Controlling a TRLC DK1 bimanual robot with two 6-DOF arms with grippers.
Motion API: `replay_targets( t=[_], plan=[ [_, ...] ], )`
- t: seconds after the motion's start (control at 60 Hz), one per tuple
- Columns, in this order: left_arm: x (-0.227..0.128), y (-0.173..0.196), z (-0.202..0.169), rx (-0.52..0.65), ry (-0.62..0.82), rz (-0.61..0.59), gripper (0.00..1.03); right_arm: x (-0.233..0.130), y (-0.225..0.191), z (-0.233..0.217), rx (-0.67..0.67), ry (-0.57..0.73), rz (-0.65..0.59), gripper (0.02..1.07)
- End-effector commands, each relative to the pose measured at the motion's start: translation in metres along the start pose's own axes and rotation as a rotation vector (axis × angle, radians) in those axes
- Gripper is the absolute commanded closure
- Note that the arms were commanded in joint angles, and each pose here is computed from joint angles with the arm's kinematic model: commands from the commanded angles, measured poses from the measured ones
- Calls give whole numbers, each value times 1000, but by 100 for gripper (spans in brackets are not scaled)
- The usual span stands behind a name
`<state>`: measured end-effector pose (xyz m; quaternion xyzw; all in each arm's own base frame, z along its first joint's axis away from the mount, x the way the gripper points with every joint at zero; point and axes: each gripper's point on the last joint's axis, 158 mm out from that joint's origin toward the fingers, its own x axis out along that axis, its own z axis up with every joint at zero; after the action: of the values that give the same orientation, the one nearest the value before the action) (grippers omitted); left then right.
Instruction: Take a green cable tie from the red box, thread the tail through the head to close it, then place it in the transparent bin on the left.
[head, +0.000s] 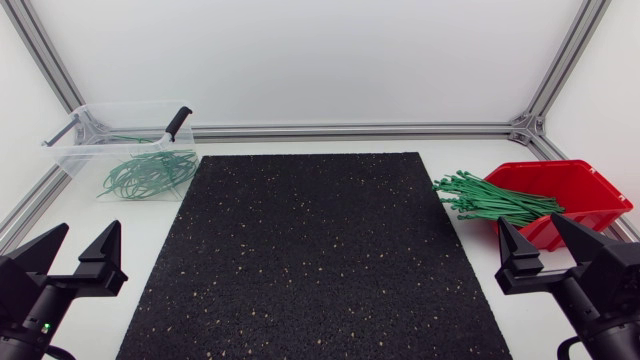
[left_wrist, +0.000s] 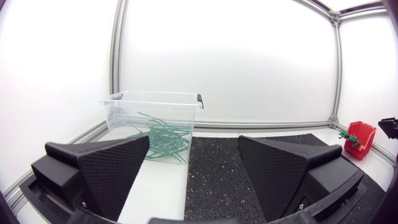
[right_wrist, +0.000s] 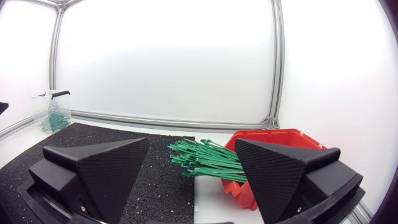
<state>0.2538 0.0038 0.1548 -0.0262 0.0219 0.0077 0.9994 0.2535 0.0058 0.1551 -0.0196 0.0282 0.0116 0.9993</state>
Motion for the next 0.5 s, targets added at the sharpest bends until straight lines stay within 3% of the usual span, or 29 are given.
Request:
replay_targets(
  t=[0.0,0.483],
  plan=[
    [2,-1,-24,5,55,-9,4,1,3,-5,-16,-6,11,5],
    [2,-1,-23,5,55,-9,4,-8,1,38,-14,-72,8,5]
  ],
)
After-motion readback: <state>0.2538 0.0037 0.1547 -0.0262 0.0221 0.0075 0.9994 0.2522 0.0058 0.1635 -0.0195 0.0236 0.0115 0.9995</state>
